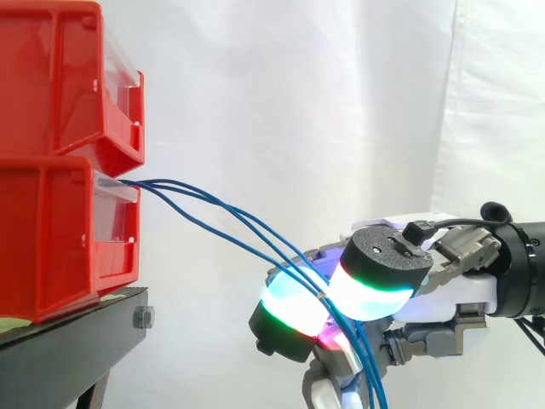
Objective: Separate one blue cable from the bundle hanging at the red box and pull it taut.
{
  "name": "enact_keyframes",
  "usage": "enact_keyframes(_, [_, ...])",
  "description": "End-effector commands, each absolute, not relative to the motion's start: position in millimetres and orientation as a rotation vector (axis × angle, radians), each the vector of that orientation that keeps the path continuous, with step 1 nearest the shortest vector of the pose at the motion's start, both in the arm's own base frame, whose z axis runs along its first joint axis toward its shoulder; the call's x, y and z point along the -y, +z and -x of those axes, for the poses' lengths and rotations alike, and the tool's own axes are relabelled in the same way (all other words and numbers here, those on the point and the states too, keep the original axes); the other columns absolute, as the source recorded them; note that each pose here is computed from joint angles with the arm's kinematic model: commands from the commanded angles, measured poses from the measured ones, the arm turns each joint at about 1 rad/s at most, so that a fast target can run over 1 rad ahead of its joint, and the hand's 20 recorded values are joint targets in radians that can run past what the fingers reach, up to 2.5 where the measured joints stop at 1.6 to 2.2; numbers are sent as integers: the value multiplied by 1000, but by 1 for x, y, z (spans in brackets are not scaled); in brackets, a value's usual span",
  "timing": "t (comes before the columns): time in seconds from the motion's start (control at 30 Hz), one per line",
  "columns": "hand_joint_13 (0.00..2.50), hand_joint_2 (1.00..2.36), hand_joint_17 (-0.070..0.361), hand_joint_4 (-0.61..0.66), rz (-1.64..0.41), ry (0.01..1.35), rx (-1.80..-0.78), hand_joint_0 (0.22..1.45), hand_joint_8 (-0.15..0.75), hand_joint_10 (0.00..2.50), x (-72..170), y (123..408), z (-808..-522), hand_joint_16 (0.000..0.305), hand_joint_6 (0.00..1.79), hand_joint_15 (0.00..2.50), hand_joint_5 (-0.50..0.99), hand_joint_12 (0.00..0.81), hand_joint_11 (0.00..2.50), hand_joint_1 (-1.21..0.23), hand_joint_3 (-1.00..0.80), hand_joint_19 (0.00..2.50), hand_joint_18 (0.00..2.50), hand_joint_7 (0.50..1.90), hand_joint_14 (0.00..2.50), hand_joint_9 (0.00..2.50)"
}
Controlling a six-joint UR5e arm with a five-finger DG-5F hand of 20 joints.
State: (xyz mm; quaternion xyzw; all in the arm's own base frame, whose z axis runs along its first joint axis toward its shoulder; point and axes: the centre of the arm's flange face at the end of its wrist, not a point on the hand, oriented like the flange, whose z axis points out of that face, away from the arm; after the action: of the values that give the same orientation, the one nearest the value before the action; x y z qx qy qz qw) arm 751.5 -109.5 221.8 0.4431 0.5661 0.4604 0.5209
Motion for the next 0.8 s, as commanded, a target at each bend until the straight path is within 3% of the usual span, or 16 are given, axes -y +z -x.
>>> enact_keyframes(0.0, [954, 1000, 99, 161, -1064, 1106, -1356, 758, 358, 16, 109, 222, -751, 44, 927, 484, -189, 382, 844, -903, -500, 393, 917, 1051, 18, 975])
enact_keyframes(0.1, [954, 1000, 98, 163, -1063, 1106, -1355, 706, 358, 16, 109, 222, -752, 44, 923, 486, -180, 382, 834, -897, -500, 411, 916, 1050, 19, 981])
enact_keyframes(0.2, [957, 1000, 100, 169, -1064, 1107, -1354, 574, 364, 16, 109, 222, -752, 44, 902, 497, -167, 396, 818, -803, -500, 444, 916, 1063, 16, 998])
enact_keyframes(0.3, [962, 1000, 102, 173, -1063, 1107, -1350, 563, 368, 15, 110, 222, -752, 45, 874, 497, -161, 395, 780, -683, -500, 469, 921, 1078, 16, 1006])
enact_keyframes(0.5, [939, 1000, 106, 168, -1058, 1115, -1334, 575, 366, 16, 111, 224, -753, 47, 852, 495, -157, 391, 763, -590, -500, 501, 906, 1094, 15, 1011])
enact_keyframes(0.63, [919, 1009, 106, 154, -1061, 1119, -1334, 607, 366, 17, 112, 224, -753, 47, 847, 491, -155, 387, 765, -596, -372, 511, 894, 1116, 17, 1001])
enact_keyframes(0.77, [940, 1013, 118, 169, -1063, 1117, -1332, 609, 390, 14, 114, 224, -753, 52, 868, 483, -162, 416, 761, -690, -202, 465, 948, 1155, 14, 998])
